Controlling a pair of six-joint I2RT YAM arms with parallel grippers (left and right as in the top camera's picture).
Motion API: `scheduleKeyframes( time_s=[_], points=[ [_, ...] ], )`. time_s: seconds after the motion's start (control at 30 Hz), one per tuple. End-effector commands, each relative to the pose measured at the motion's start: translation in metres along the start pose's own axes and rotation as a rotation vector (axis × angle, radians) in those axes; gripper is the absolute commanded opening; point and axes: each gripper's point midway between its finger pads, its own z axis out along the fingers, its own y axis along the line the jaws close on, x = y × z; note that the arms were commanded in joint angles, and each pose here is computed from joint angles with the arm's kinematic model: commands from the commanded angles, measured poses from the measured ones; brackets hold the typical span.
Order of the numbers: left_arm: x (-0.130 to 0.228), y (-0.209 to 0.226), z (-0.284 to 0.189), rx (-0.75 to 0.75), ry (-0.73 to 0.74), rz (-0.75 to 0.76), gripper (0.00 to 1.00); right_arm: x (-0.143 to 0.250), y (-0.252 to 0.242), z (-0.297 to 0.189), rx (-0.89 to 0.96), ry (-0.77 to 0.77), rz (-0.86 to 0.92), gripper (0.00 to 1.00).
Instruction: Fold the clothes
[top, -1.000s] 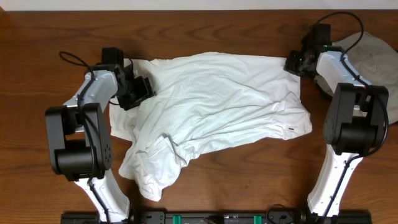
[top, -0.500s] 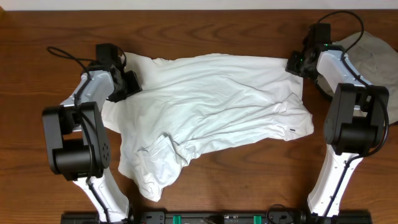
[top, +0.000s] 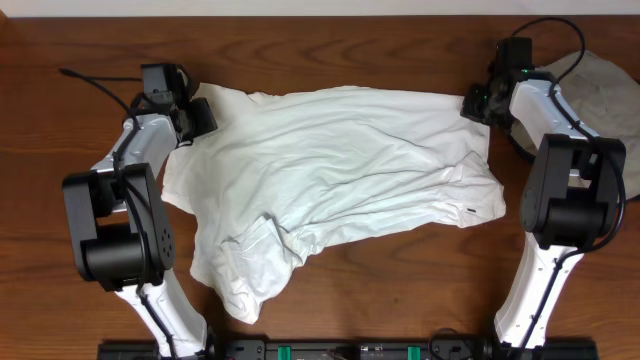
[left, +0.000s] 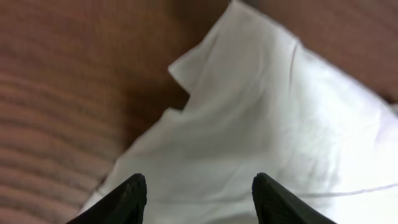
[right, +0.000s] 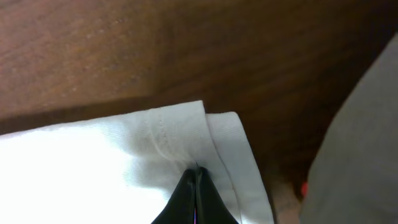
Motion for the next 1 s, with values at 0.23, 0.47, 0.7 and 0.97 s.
scheduleKeyframes(
  time_s=[0.23,0.47,0.7,0.97],
  points=[
    [-0.001,-0.004,-0.016,-0.024,0.091,0.047,0.06,0.033,-0.039,0.019,0.148,0.137,-0.003,0.01],
    [0.008,-0.064,-0.03,0.035,0.1,0.157,0.06,0.031,-0.02,0.018,0.093,0.133,-0.02,0.01],
    [0.037,-0.095,-0.008,0.055,0.157,0.19,0.06,0.035,-0.006,0.019,0.085,0.132,-0.051,0.01],
    [0.054,-0.085,0.013,0.03,0.218,0.177,0.06,0.036,-0.004,0.019,0.084,0.132,-0.055,0.01]
  ],
)
